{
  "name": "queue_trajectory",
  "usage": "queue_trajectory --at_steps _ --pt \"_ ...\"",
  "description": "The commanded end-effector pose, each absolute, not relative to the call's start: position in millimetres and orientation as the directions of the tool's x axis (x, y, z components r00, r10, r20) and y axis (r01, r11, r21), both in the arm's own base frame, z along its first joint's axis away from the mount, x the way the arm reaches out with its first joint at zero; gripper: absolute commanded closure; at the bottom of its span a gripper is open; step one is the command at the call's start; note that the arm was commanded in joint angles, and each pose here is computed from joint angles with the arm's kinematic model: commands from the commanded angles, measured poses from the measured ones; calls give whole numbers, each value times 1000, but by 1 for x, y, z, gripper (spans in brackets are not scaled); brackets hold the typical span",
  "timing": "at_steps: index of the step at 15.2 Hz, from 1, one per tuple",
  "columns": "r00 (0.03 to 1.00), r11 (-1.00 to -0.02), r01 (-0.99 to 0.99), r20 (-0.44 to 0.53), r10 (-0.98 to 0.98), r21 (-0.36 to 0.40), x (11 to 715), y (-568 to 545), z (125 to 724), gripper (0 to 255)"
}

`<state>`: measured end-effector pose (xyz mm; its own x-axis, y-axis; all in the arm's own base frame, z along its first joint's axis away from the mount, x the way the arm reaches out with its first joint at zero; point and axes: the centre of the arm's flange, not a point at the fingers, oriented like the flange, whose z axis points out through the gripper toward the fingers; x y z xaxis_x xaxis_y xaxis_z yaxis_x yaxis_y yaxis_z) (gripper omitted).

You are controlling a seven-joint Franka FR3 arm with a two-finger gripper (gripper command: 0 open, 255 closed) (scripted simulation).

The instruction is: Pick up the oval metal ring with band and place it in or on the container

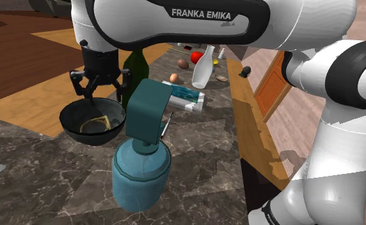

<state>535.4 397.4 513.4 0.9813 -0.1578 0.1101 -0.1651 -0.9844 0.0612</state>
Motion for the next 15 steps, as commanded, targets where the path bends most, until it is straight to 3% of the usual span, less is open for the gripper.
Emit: queue_trajectory --at_steps 1,4,8,15 --pt "981 -984 -165 110 -158 61 535 397 513 0" --pt "981 -984 -165 110 -158 61 535 397 513 0" --pt "981 -984 -165 110 -158 61 530 401 563 0" --pt "981 -984 -165 110 -158 61 530 401 563 0"
